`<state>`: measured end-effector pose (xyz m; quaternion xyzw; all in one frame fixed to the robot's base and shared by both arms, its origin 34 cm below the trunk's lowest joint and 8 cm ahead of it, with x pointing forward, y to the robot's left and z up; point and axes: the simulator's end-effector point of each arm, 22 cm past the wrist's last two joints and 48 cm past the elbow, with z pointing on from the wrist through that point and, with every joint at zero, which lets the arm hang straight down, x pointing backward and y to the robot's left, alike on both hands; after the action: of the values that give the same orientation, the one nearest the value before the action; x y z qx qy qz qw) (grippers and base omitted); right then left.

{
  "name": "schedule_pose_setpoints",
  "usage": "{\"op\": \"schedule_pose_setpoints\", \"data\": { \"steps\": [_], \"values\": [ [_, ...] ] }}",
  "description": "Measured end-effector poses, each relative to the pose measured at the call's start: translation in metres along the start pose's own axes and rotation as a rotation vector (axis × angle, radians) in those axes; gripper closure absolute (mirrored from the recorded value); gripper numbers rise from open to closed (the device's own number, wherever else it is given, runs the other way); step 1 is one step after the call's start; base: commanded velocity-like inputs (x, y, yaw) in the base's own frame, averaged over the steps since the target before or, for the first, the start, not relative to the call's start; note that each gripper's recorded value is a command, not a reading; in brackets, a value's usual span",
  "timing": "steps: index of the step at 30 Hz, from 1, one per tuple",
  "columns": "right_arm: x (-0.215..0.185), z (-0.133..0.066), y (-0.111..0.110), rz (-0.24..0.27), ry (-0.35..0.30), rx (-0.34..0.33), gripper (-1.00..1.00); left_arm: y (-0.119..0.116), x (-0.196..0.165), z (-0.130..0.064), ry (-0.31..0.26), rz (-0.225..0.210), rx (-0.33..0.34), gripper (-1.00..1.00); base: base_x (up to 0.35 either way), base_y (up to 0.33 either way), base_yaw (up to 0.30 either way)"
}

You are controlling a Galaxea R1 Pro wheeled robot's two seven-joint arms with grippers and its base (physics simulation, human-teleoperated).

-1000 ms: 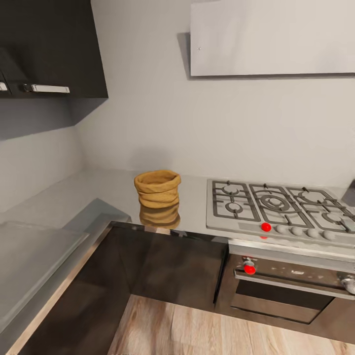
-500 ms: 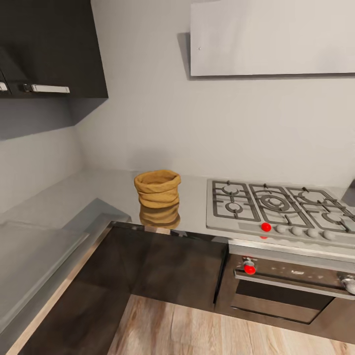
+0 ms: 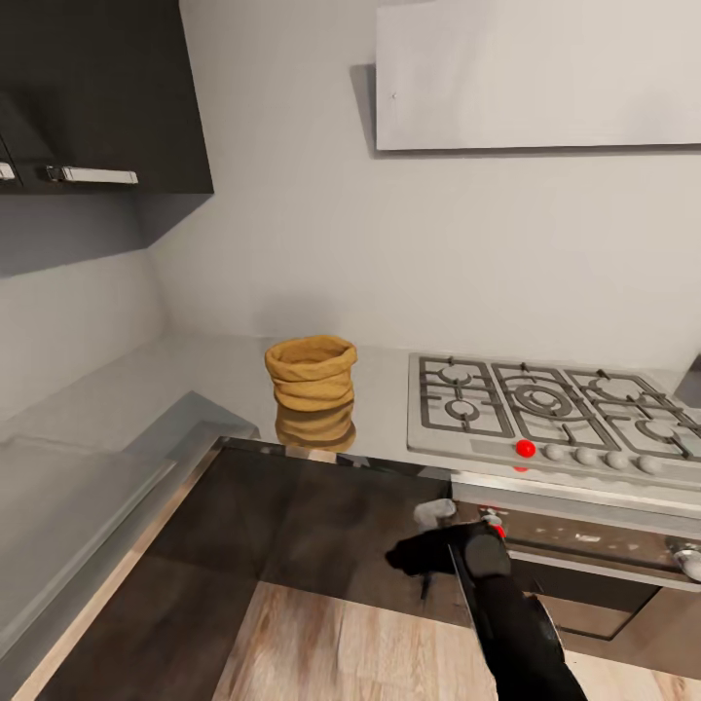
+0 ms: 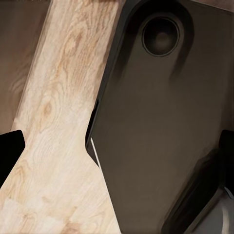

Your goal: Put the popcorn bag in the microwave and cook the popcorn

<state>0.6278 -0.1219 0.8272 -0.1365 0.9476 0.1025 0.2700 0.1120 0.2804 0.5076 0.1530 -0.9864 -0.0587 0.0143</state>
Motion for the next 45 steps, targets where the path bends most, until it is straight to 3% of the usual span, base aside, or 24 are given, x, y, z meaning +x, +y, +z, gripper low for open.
{"op": "schedule_pose_setpoints", "data": {
  "steps": [5, 10, 18, 20, 23, 26, 29, 36, 45],
  "values": [
    [-0.12, -0.04, -0.002, -0.061, -0.191, -0.018, -1.0, 0.0, 0.0, 0.0, -0.001, 0.0, 0.001, -1.0, 0.0, 0.0, 0.0],
    [-0.182, -0.071, -0.006, -0.096, -0.292, 0.007, -1.0, 0.0, 0.0, 0.0, -0.001, 0.0, 0.0, -1.0, 0.0, 0.0, 0.0],
    [-0.291, -0.143, -0.015, -0.147, -0.474, 0.069, -1.0, 0.001, -0.001, 0.0, -0.001, 0.001, -0.001, -1.0, 0.0, 0.0, 0.0],
    [-0.306, -0.146, -0.023, -0.14, -0.469, 0.086, -1.0, 0.001, -0.001, 0.0, -0.001, 0.002, -0.001, -1.0, 0.0, 0.0, 0.0],
    [-0.316, -0.131, -0.054, -0.053, -0.402, 0.103, -1.0, 0.001, -0.001, 0.0, -0.001, 0.003, -0.001, -1.0, 0.0, 0.0, 0.0],
    [-0.319, -0.124, -0.092, 0.019, -0.354, 0.211, -1.0, 0.002, -0.001, 0.0, -0.001, 0.004, -0.001, -1.0, 0.0, 0.0, 0.0],
    [-0.32, -0.133, -0.118, 0.049, -0.354, 0.324, -1.0, 0.002, -0.001, 0.0, -0.001, 0.004, -0.001, -1.0, 0.0, 0.0, 0.0],
    [-0.34, -0.17, -0.128, 0.067, -0.451, 0.374, -1.0, 0.002, -0.001, 0.0, -0.001, 0.003, -0.001, -1.0, 0.0, 0.0, 0.0],
    [-0.342, -0.175, -0.128, 0.07, -0.465, 0.371, -1.0, 0.004, -0.001, 0.0, -0.001, -0.008, -0.006, -1.0, 0.0, 0.0, 0.0]
  ]
}}
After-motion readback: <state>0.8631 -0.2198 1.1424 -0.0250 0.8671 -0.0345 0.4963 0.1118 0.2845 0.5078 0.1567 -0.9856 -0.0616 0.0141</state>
